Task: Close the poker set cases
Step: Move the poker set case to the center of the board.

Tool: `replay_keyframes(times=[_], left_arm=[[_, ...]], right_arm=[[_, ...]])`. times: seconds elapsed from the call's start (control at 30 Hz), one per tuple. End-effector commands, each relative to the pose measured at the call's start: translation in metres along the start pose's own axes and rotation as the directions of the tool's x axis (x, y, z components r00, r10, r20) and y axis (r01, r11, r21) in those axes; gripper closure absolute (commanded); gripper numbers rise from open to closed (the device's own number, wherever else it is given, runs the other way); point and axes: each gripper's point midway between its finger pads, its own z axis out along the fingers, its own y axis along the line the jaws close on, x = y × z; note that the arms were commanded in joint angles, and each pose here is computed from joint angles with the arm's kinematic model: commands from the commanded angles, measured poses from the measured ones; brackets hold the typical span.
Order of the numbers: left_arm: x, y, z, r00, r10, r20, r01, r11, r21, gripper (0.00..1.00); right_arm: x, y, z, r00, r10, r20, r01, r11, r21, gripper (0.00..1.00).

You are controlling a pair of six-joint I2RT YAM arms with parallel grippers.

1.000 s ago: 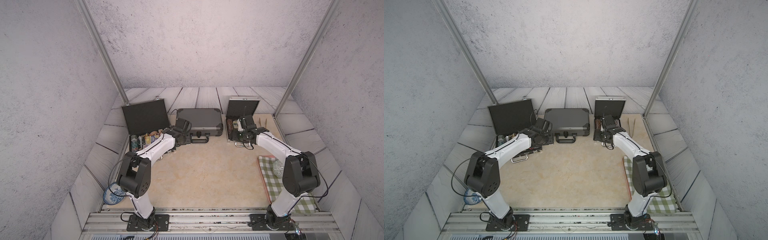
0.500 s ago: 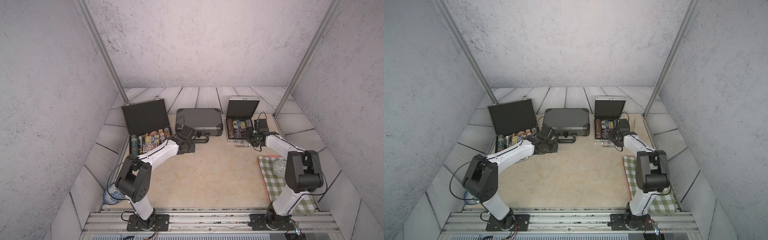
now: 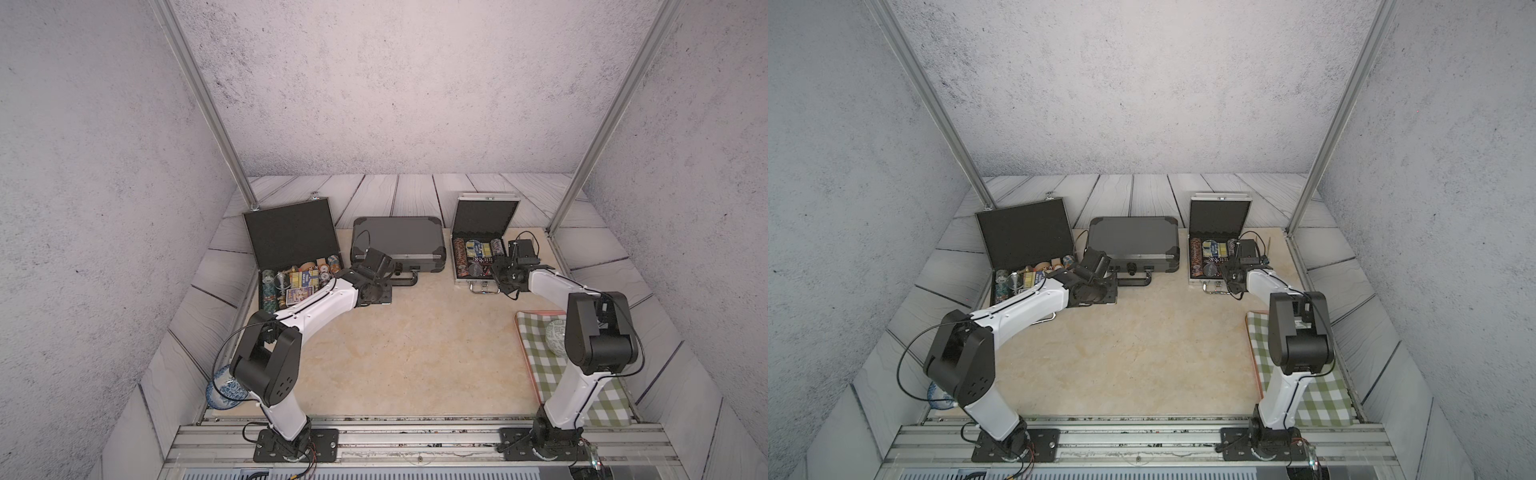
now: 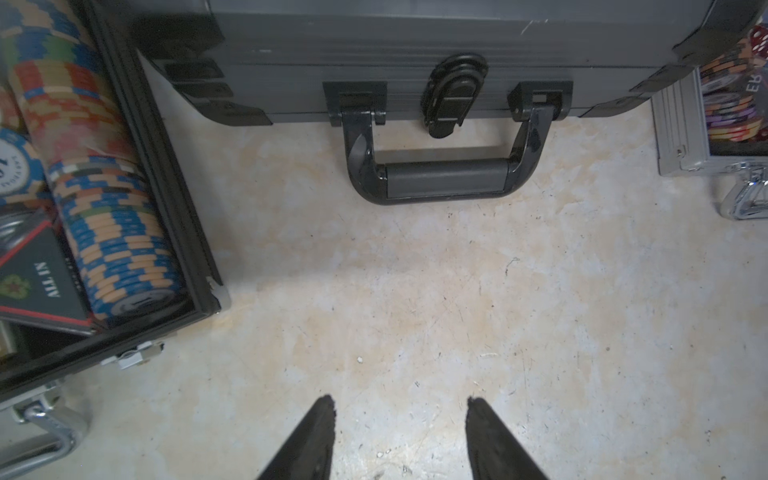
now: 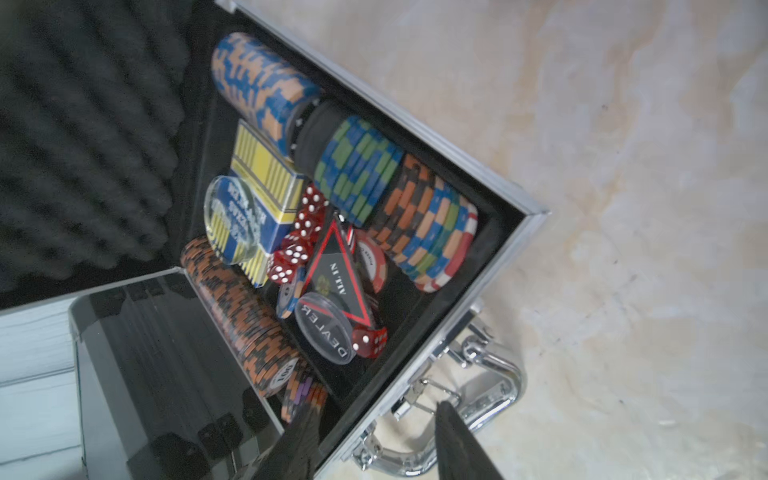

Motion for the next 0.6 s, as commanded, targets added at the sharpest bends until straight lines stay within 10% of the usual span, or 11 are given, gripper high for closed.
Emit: replay_keyframes(times=[0.0,0.57], left_arm=[[-0.012,0.000,-0.013,0.999,0.011,0.032,-0.011,1.000,-0.009,0.46],[-0.018,0.003,-0.020,0.998,0.008,0.069,-0.006,1.000,-0.019,0.46]], right_arm=[[0.004,-0.021,0.015,0.996,0.086,0.016,-0.086,0.994,0.063,0.52],[0.009,-0.024,0.039,0.991,0.134,0.008,-0.134,0.985,0.109,0.59]])
